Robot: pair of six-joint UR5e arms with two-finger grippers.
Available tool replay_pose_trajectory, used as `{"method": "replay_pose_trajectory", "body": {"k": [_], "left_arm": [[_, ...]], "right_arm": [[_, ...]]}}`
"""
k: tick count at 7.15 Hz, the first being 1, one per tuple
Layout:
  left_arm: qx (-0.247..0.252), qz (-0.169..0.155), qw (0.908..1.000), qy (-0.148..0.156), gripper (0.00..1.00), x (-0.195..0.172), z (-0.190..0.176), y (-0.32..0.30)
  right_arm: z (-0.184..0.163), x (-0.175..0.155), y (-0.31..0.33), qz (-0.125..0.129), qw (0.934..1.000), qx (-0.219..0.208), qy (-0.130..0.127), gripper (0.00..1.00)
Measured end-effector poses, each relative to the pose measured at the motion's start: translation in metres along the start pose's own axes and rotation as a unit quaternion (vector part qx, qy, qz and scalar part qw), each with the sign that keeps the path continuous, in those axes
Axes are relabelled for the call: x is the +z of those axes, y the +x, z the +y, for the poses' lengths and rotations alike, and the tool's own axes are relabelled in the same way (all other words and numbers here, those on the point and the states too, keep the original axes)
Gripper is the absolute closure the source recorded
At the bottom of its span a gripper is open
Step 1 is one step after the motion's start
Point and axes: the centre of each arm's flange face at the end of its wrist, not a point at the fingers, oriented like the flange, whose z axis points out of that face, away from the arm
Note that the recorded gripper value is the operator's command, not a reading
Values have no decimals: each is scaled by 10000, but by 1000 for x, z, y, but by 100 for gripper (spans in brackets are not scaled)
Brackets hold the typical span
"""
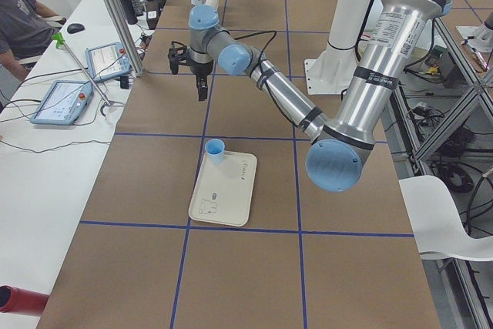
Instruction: Transfer IKEA cup to right arm and place on rack
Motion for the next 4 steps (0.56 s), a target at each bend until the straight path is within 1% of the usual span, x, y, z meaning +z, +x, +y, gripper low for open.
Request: {"method": "replay_pose_trajectory", "body": {"k": [1, 2, 3, 4], "left_arm": [[142, -151, 9994, -263, 0, 23, -13, -29], [226, -286, 9982, -466, 0, 45, -19, -56], [246, -371, 9973, -590, 0, 62, -21, -76], [240, -397, 9969, -632, 0, 76, -23, -91]], "right_arm": [[17, 7, -14, -116, 9995, 268, -151, 0], [30, 11, -23, -225, 9985, 432, -260, 0], [43, 15, -30, -366, 9973, 531, -354, 0], [54, 19, -33, -478, 9964, 574, -413, 0]]}}
